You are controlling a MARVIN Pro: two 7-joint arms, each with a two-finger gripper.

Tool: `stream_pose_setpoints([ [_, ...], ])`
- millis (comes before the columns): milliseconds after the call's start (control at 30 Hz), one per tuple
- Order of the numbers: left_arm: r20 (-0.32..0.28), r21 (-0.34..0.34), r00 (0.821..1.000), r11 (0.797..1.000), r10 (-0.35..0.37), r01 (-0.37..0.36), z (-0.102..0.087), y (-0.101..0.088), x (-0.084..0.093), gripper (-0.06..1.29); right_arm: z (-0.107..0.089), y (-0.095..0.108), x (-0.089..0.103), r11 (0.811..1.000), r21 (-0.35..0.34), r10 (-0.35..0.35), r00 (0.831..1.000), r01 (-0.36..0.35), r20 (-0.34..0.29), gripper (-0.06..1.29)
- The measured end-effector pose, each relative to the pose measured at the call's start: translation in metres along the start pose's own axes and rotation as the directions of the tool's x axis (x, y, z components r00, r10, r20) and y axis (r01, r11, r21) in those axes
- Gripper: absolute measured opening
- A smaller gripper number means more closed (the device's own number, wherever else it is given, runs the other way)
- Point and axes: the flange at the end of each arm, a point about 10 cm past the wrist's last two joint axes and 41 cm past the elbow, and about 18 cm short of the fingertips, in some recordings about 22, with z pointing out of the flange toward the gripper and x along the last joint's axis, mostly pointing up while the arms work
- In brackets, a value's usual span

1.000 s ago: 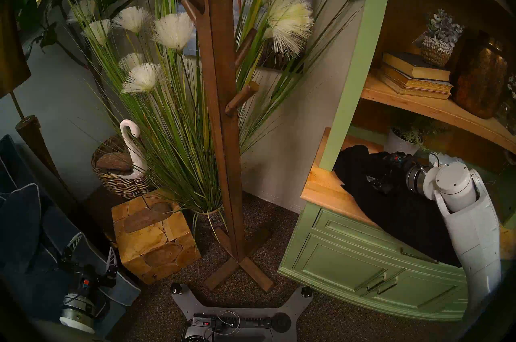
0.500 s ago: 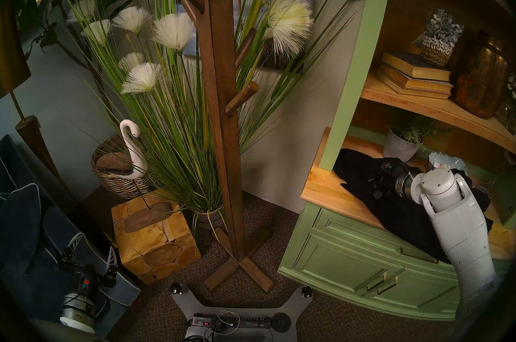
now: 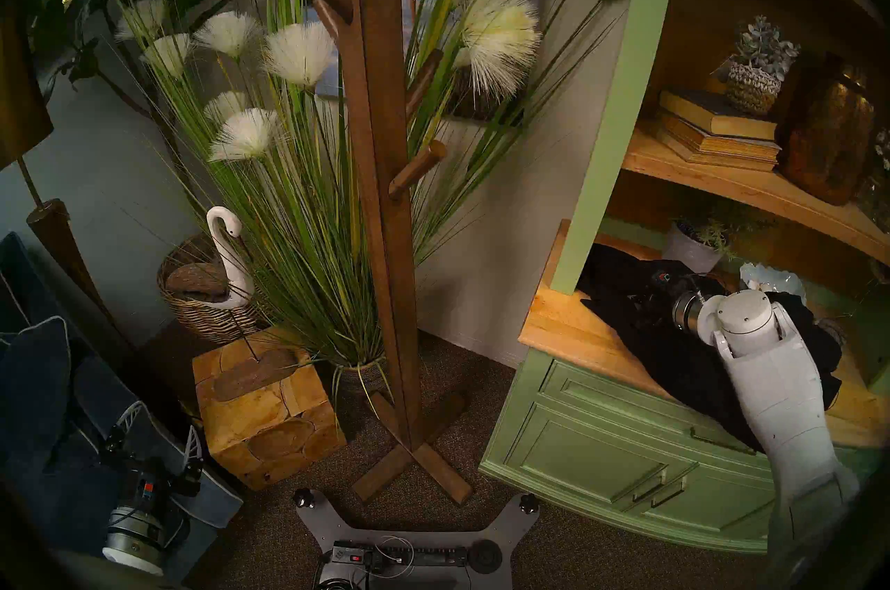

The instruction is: Pick up jacket and place on coat hanger

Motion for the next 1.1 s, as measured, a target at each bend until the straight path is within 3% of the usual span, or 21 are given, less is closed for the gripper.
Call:
stream_pose_setpoints([
  [200, 0.003, -0.002, 1.0, 1.0, 0.001, -0.001, -0.001, 0.0, 0.0, 1.26, -0.002, -0.024, 0.006, 0.994, 0.104, -0.027, 0.997, 0.035, -0.078, 0.1],
  [333, 0.005, -0.004, 1.0, 1.0, 0.002, -0.002, -0.002, 0.0, -0.001, 1.26, -0.002, -0.032, 0.005, 0.99, 0.136, -0.02, 0.994, 0.034, -0.105, 0.1],
  [867, 0.005, -0.002, 1.0, 1.0, 0.003, -0.003, 0.0, 0.001, -0.003, 1.26, -0.008, -0.041, -0.004, 0.983, 0.182, 0.044, 0.985, -0.013, -0.165, 0.1],
  [1100, 0.004, 0.0, 1.0, 1.0, 0.003, -0.003, 0.001, 0.001, -0.003, 1.26, -0.014, -0.057, -0.001, 0.973, 0.231, 0.064, 0.975, -0.013, -0.214, 0.1],
])
